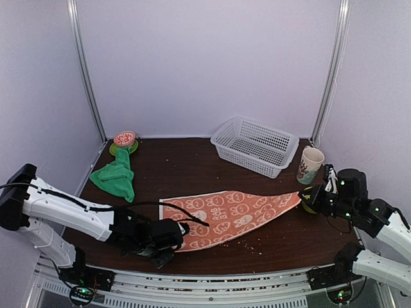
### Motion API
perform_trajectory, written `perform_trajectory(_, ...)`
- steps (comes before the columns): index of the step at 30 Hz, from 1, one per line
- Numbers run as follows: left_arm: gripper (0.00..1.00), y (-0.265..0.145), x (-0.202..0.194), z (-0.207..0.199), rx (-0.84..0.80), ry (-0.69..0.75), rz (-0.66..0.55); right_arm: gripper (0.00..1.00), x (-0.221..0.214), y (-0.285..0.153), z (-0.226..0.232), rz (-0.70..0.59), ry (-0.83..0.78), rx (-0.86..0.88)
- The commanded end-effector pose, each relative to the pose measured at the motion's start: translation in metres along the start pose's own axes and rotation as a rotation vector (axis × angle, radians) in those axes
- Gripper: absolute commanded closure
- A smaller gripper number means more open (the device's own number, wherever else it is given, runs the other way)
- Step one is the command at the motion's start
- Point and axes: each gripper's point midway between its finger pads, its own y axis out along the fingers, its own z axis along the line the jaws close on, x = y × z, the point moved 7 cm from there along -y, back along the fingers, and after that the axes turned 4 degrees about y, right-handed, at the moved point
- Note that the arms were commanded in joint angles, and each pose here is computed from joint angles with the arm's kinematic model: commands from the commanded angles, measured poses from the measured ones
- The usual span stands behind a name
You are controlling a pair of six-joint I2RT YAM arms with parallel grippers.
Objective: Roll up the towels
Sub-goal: Flatten out the towel at the center of the board.
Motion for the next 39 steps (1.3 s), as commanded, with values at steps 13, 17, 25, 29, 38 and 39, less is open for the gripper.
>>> perform_trajectory(13, 1.00, -0.236, 0.089, 0.074, 0.082, -0.164, -0.821, 1.00, 0.082, -0.109, 0.116, -0.190, -0.016, 0.342)
perform_trajectory(17, 1.00, -0.249, 0.079, 0.080, 0.052, -0.157, -0.874, 1.00, 0.078, -0.119, 0.107, -0.176, 0.002, 0.307)
perform_trajectory(25, 1.00, -0.234, 0.045, 0.062, -0.216, -0.141, -0.805, 1.00, 0.036, -0.109, 0.070, 0.015, 0.134, 0.266)
perform_trajectory(29, 1.00, -0.232, 0.031, 0.059, -0.305, -0.176, -0.790, 1.00, 0.035, -0.127, 0.064, 0.002, 0.167, 0.250)
perform_trajectory(38, 1.00, -0.200, 0.066, 0.094, -0.184, -0.254, -0.834, 1.00, 0.033, -0.028, 0.059, 0.018, 0.279, 0.171)
perform_trajectory(39, 1.00, -0.187, 0.072, 0.102, -0.180, -0.281, -0.821, 1.00, 0.031, -0.014, 0.057, 0.027, 0.275, 0.143)
